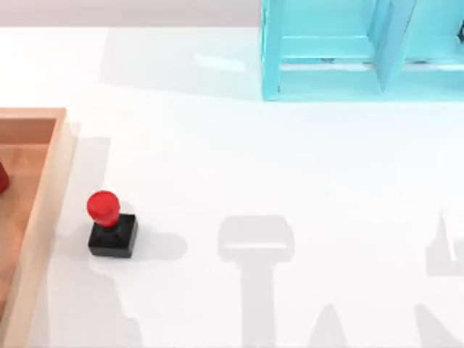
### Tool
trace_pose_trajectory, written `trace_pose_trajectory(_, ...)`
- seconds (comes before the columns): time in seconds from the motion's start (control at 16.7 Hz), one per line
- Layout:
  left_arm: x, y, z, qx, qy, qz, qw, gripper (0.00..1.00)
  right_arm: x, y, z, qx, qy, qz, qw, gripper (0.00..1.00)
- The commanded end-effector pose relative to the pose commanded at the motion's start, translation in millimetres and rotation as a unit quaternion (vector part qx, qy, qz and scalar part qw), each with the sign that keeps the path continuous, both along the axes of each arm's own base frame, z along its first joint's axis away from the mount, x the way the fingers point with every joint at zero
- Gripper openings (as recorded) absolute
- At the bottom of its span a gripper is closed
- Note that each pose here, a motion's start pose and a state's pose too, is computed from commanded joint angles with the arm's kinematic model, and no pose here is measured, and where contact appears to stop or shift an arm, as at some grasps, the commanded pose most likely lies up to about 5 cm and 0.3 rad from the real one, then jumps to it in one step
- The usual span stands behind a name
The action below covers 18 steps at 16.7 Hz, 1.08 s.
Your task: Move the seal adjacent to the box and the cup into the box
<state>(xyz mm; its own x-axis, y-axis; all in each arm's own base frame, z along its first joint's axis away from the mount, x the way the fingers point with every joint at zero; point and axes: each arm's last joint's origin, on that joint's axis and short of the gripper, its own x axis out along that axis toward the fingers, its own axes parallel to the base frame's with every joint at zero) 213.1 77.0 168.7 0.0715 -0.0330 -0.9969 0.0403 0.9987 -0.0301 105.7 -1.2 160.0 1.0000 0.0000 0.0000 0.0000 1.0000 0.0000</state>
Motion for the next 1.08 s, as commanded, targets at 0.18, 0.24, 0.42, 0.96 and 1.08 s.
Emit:
trace_pose_trajectory(0.18, -0.8, 2.1, -3.0, -0.008, 0.0, 0.006, 1.0, 0.0, 0.0, 0.0, 0.0, 0.0, 0.0, 0.0, 1.0, 1.0)
trace_pose_trajectory(0.24, -0.8, 2.1, -3.0, -0.008, 0.0, 0.006, 1.0, 0.0, 0.0, 0.0, 0.0, 0.0, 0.0, 0.0, 1.0, 1.0)
trace_pose_trajectory(0.42, -0.8, 2.1, -3.0, -0.008, 0.0, 0.006, 1.0, 0.15, 0.0, 0.0, 0.0, 0.0, 0.0, 0.0, 1.0, 1.0)
trace_pose_trajectory(0.96, -0.8, 2.1, -3.0, -0.008, 0.0, 0.006, 1.0, 0.83, 0.0, 0.0, 0.0, 0.0, 0.0, 0.0, 1.0, 1.0)
trace_pose_trajectory(1.08, -0.8, 2.1, -3.0, -0.008, 0.0, 0.006, 1.0, 0.98, 0.0, 0.0, 0.0, 0.0, 0.0, 0.0, 1.0, 1.0)
